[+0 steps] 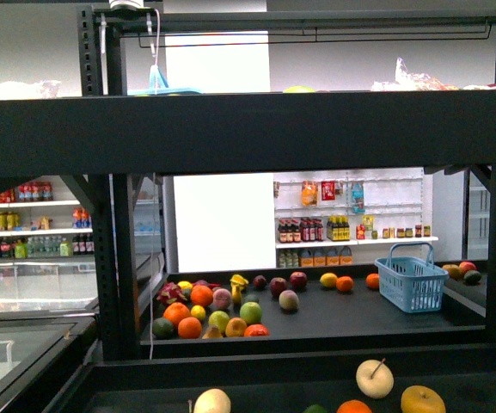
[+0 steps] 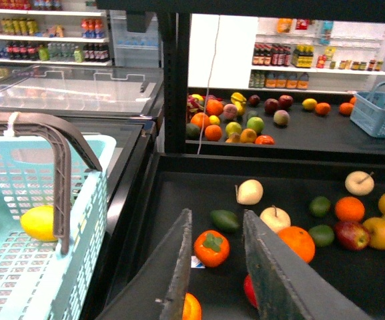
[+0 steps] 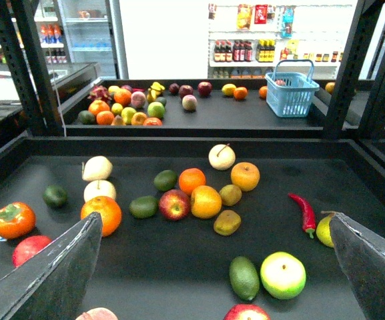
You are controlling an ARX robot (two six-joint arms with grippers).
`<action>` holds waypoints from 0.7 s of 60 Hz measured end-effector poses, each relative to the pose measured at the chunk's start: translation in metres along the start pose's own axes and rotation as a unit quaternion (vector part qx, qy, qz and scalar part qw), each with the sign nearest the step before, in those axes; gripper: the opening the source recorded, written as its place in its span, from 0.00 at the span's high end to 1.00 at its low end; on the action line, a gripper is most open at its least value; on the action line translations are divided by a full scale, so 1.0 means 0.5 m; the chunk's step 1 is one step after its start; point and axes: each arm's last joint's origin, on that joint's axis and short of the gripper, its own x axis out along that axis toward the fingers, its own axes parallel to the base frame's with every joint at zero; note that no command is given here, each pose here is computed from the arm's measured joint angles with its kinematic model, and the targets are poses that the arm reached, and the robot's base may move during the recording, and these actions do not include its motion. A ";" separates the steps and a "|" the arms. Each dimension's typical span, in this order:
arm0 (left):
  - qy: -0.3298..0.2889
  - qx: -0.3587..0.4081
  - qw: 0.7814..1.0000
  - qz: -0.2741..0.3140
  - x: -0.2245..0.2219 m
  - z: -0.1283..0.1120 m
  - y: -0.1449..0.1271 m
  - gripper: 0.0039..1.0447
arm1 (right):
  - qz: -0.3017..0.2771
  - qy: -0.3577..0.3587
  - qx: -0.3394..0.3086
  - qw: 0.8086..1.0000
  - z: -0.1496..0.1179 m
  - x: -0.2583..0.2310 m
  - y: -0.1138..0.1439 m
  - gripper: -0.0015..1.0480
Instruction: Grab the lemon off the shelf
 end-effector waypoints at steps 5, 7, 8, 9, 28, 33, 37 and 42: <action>-0.001 0.001 1.000 0.005 -0.002 -0.031 0.000 0.92 | 0.000 -0.001 0.000 1.000 0.000 0.000 0.000 0.02; -0.001 0.002 1.000 0.005 -0.002 -0.040 0.000 0.97 | 0.000 -0.001 0.000 1.000 0.000 0.000 0.000 0.02; 0.000 0.002 1.000 0.003 -0.002 -0.045 0.000 0.98 | 0.000 0.000 0.000 1.000 0.000 0.000 0.000 0.02; 0.000 0.003 1.000 0.004 -0.002 -0.050 0.000 0.98 | 0.000 0.000 0.000 1.000 0.000 0.000 0.000 0.02; 0.001 0.005 1.000 0.003 -0.002 -0.115 0.001 0.98 | 0.000 -0.001 0.000 1.000 0.000 0.000 0.000 0.02; 0.000 0.005 1.000 0.003 -0.002 -0.129 0.001 0.98 | 0.000 -0.001 0.000 1.000 0.000 0.000 0.000 0.02; 0.000 0.005 1.000 0.003 -0.002 -0.136 0.001 0.98 | 0.000 0.000 0.000 1.000 0.000 0.000 0.000 0.02; 0.001 0.005 1.000 0.003 -0.002 -0.143 0.001 0.98 | 0.000 0.000 0.000 1.000 0.000 0.000 0.000 0.02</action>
